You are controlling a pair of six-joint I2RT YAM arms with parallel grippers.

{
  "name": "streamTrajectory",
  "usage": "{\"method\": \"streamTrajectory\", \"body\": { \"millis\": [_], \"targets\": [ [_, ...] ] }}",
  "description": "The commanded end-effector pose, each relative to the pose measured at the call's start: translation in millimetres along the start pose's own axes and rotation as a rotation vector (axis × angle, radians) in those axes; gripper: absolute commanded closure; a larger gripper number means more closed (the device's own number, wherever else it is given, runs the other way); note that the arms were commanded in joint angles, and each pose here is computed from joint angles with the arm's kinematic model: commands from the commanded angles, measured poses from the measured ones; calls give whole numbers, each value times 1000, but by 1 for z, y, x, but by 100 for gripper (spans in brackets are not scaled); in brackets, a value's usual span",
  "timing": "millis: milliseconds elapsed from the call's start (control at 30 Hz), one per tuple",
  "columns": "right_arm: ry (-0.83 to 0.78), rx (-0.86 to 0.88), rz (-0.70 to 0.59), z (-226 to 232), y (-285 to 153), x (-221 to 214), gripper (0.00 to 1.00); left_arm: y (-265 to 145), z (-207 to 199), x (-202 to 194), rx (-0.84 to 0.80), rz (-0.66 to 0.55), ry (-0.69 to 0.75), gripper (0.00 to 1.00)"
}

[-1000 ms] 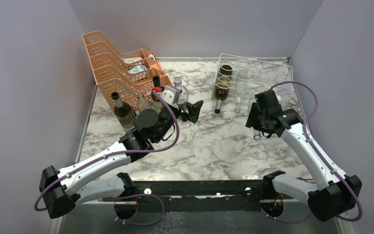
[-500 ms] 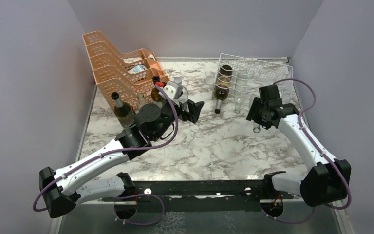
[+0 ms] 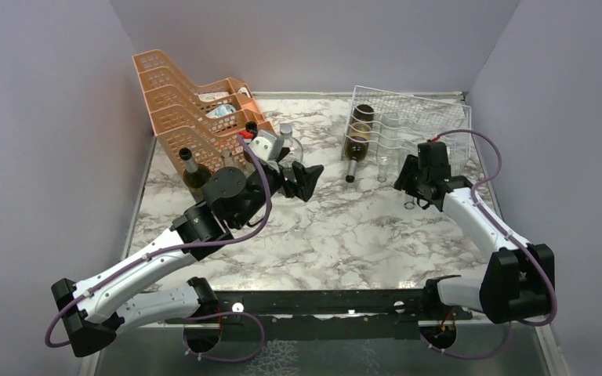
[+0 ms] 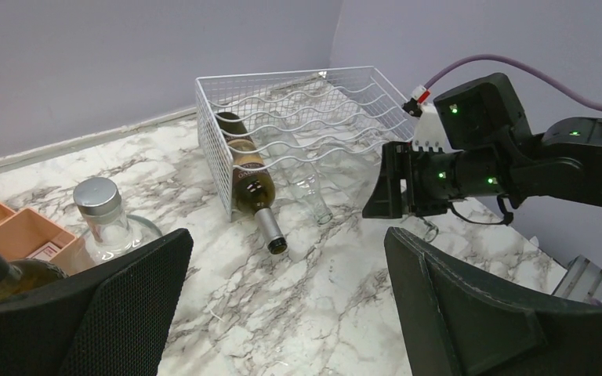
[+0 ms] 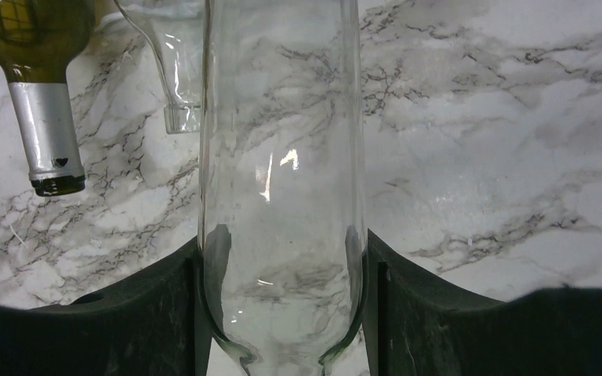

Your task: Put the wine bottle on the wine rack

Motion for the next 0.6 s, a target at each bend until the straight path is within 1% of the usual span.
{"method": "streamTrajectory", "body": {
  "millis": [0,300,567],
  "targets": [
    [1,106,-270,22,12,51,99,-7,-2,-1,-29,-9,-18,1],
    [9,80,-415,19,29,73,99,-8,-1,-5,-28,4,2,1],
    [12,72,-448,14,45,82,99,-9,0,-8,-21,13,0,1]
  ]
}}
Point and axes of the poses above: each gripper's point midway between its finger pads, its own y axis out along the fingers, its own z axis along the line the jaws close on, x = y × z, the point moved 6 cm from there along -y, back along the fingers, and after that the axes turned 3 degrees about y, right-handed, at the moved point
